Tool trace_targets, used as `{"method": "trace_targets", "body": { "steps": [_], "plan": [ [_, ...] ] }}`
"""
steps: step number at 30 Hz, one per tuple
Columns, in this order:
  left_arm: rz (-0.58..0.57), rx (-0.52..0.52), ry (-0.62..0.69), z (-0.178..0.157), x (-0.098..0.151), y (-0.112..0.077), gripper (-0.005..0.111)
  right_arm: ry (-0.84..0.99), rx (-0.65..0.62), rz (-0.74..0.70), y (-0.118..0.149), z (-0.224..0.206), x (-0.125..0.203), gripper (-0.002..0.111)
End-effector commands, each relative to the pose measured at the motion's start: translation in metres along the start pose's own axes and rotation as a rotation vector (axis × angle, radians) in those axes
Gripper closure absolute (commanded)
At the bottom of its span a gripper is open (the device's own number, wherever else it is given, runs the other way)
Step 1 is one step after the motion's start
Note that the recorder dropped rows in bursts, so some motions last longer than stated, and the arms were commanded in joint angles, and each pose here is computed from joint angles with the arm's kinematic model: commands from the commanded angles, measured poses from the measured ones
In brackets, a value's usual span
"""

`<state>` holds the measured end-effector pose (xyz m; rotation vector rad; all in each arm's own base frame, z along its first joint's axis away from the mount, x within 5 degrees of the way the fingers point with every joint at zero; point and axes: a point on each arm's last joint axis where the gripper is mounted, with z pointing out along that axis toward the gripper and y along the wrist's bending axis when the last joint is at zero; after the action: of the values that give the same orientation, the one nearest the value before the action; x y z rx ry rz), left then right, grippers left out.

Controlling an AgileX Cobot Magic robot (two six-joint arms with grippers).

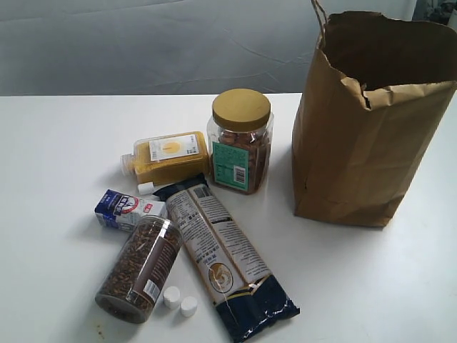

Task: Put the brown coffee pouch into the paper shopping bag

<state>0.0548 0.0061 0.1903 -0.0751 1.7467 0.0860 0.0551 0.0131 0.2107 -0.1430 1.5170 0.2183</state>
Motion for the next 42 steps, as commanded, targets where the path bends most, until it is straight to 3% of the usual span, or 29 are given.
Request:
{"method": "trace_targets", "body": {
  "steps": [1,20,27,42],
  "plan": [
    [0.002,-0.004,0.000,0.0000,0.0010,0.0003,0.107,0.001,0.048,-0.008,-0.0027,-0.0004,0.0009,0.108],
    [0.002,-0.004,0.000,0.0000,0.0010,0.0003,0.107,-0.001,0.086,-0.007,-0.0049,-0.0005,0.0008,0.108],
    [0.002,-0.004,0.000,0.0000,0.0010,0.0003,0.107,0.002,0.020,-0.003,-0.0012,-0.0003,0.0010,0.108],
    [0.002,-0.004,0.000,0.0000,0.0010,0.0003,0.107,0.002,0.020,-0.003,-0.0011,-0.0003,0.0010,0.108]
  ]
}}
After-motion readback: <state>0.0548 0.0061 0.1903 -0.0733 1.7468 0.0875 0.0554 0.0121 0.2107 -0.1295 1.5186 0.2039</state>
